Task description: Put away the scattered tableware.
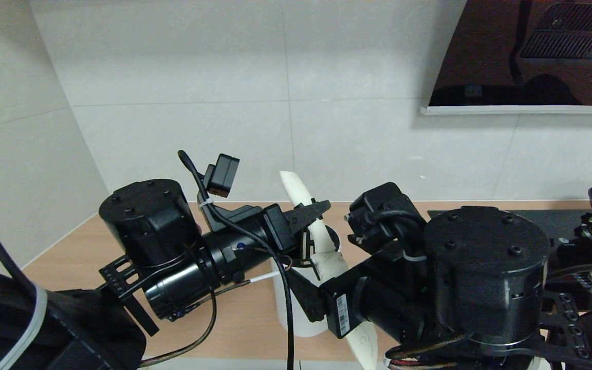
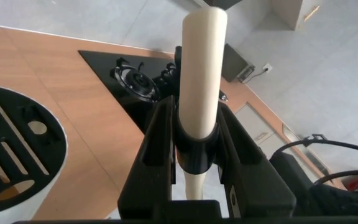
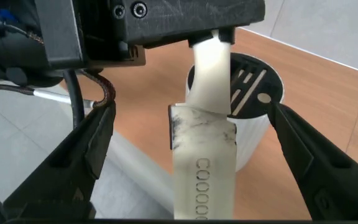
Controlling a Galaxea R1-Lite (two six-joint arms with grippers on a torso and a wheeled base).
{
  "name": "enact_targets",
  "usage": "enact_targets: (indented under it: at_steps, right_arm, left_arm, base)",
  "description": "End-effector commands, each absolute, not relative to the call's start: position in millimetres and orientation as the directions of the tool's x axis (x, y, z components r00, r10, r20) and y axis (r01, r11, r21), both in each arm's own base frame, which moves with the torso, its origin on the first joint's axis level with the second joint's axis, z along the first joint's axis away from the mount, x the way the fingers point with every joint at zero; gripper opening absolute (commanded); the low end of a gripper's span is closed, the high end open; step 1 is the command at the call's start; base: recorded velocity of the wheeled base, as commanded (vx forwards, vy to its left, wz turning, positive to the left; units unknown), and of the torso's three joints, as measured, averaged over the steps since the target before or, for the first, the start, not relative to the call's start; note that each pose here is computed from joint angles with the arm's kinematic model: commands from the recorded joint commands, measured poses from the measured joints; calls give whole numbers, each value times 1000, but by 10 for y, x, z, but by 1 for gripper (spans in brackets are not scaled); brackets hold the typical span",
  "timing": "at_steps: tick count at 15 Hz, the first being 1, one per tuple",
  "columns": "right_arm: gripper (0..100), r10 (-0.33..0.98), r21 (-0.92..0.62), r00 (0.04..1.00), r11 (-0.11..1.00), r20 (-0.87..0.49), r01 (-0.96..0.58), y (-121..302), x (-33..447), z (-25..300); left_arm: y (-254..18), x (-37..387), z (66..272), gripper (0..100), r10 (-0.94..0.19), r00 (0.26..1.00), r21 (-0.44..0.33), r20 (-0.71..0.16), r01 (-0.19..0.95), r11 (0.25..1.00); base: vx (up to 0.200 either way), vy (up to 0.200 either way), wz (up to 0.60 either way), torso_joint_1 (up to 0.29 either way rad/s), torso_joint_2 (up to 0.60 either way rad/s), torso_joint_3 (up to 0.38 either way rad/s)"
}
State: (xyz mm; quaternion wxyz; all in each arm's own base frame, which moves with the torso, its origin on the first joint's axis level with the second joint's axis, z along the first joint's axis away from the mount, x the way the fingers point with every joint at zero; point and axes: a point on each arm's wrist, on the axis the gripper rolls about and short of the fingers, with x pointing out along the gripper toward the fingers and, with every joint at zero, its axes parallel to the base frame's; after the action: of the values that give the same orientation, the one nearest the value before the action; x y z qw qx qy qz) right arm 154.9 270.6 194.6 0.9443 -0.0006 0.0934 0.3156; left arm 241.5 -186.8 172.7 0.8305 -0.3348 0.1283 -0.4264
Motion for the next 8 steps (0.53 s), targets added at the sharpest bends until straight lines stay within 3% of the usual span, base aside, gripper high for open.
enact_targets:
  at_steps: [1,3,6,8]
  right_arm:
    - [100,575,75,807,818,-134,-570,2565,1601,2098]
    - [100,531,92,842,847,-95,-524,2364,1684,2235]
    - [100,437,121,899,894,-18,-432,1899,1800,2474]
    - [100,377,123,926,920,-23,-371,1527,1972,2567]
  left_arm:
    - [-1816,2407,1840,0,-783,613,-655,104,635,410]
    - [-1727,2414,2048,0,-742,657,-635,131,631,447]
    - [-1506,2343,2600,0,-611,775,-616,163,563,551]
    - [-1434,2281,2931,0,-511,850,-594,125,477,647]
  base:
    - [0,0,0,0,0,0]
    - [0,0,0,0,0,0]
    - [0,0,0,0,0,0]
    - [0,0,0,0,0,0]
